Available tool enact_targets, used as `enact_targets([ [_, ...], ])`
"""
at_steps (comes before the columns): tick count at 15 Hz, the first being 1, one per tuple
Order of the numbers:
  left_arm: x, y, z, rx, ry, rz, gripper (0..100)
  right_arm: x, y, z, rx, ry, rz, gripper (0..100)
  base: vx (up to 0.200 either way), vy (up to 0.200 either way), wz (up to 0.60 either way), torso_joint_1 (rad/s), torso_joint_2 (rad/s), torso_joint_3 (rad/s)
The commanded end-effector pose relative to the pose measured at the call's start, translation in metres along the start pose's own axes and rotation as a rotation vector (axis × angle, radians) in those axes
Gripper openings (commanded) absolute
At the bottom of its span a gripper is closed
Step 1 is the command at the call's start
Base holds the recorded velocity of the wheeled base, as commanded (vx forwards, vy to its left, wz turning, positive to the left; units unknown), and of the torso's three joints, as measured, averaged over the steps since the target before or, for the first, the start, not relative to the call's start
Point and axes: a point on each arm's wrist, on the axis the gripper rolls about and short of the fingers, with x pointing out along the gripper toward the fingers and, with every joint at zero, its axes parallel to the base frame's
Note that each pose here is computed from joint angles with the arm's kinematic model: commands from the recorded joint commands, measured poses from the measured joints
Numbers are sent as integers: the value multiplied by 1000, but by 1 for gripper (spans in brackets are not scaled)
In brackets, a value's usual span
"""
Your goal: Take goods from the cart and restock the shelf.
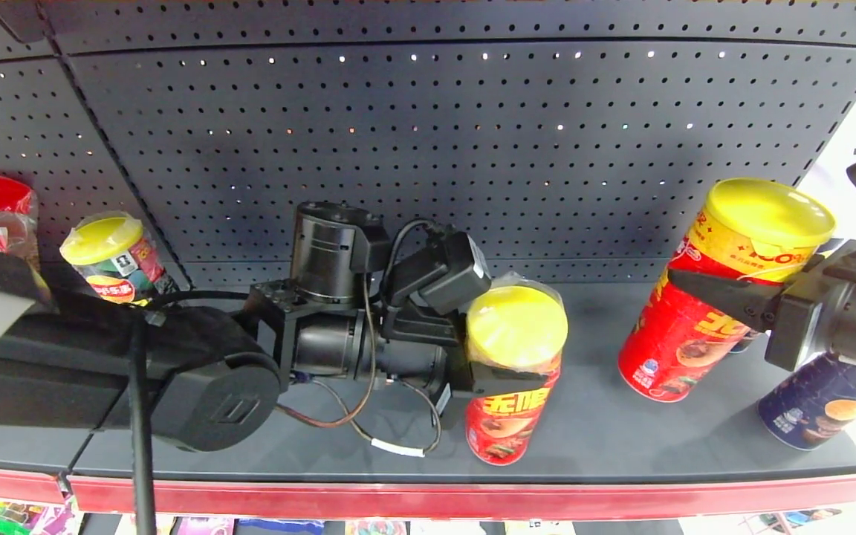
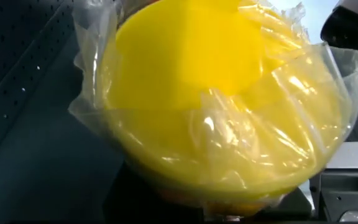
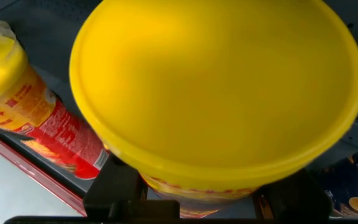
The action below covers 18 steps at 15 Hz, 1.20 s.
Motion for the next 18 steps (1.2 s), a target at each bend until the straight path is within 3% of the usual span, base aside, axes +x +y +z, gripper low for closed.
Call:
enact_targets([
  [1,-2,-6,-1,-5,8,-4,0,0,0,0,-2,-1,0,0,0,0,0,0,0,0],
  [15,2,-11,-10,-32,36,-8,0,0,0,1,-2,-2,-3,0,0,0,0,0,0,0],
  [16,2,-11,-10,-33,37,-7,100,0,0,1,-2,-2,-3,0,0,0,0,0,0,0],
  [18,2,-12,-10,-35,37,-7,100,0,0,1,-2,-3,-3,0,0,0,0,0,0,0],
])
